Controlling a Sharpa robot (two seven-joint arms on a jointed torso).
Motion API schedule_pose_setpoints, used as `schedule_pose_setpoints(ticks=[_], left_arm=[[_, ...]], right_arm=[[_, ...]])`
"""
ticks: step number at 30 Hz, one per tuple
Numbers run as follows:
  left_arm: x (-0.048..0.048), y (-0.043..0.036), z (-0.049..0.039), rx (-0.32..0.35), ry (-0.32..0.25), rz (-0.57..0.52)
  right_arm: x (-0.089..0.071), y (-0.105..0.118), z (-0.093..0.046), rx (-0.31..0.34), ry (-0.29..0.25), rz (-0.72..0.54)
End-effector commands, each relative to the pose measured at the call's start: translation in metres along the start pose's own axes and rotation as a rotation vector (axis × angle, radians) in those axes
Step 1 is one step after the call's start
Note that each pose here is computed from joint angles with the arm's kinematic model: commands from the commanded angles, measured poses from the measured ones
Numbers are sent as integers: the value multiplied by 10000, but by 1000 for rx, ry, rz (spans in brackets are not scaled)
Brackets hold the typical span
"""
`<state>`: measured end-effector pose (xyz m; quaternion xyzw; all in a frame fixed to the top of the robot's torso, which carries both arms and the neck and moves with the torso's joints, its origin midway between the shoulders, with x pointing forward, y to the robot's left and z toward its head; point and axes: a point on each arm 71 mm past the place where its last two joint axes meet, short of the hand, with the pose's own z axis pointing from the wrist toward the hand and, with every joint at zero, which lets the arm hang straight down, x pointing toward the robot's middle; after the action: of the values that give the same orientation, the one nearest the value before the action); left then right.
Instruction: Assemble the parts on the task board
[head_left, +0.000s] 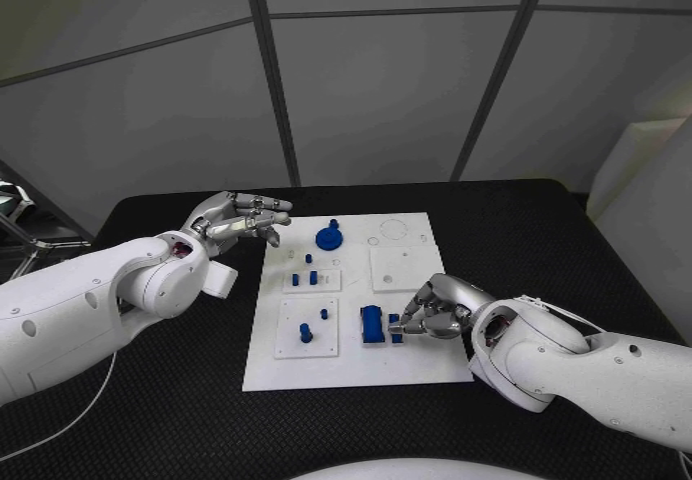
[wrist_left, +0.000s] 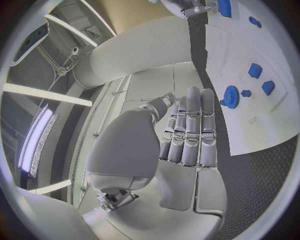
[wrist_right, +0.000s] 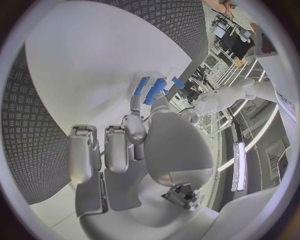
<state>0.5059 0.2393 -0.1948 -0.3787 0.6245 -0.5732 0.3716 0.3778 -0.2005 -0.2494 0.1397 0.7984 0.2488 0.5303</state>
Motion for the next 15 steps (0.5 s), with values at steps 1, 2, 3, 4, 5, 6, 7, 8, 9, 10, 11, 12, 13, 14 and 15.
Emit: schedule_pose_setpoints(ticks=[1,2,3,4,5,6,7,8,9,10,11,12,13,14,15], left_arm=[[5,-17,-5,19,5,-12],[4,-15,-5,19,2,-20],[3,-13,-5,20,-2,-30],[2,-7,-5,21,-8,-42],[0,1,-5,22,-13,-52],[-2,8,-5,23,-19,-60],[-3,14,-4,23,-24,-69],[-6,21,-1,25,-33,-80],[-11,28,3,27,-42,-93],[-16,36,12,29,-51,-107],[-22,45,23,31,-62,-121],[-31,54,37,34,-73,-133],[-41,63,52,38,-85,-144],[-56,75,74,43,-101,-154],[-71,87,97,47,-118,-161]], right_arm=[[-57,24,7,-95,3,165],[-93,8,30,-106,7,200],[-142,-9,65,-118,7,236],[-211,-33,120,-132,5,282],[-268,-56,170,-140,5,324],[-314,-77,212,-147,5,359],[-361,-98,255,-153,3,397],[-421,-124,313,-159,0,447],[-477,-151,375,-162,-2,504],[-532,-178,444,-163,-2,569],[-586,-203,517,-164,-3,632],[-634,-226,590,-167,-6,688],[-675,-248,663,-170,-11,736],[-720,-272,748,-176,-21,783],[-748,-287,805,-181,-28,811]])
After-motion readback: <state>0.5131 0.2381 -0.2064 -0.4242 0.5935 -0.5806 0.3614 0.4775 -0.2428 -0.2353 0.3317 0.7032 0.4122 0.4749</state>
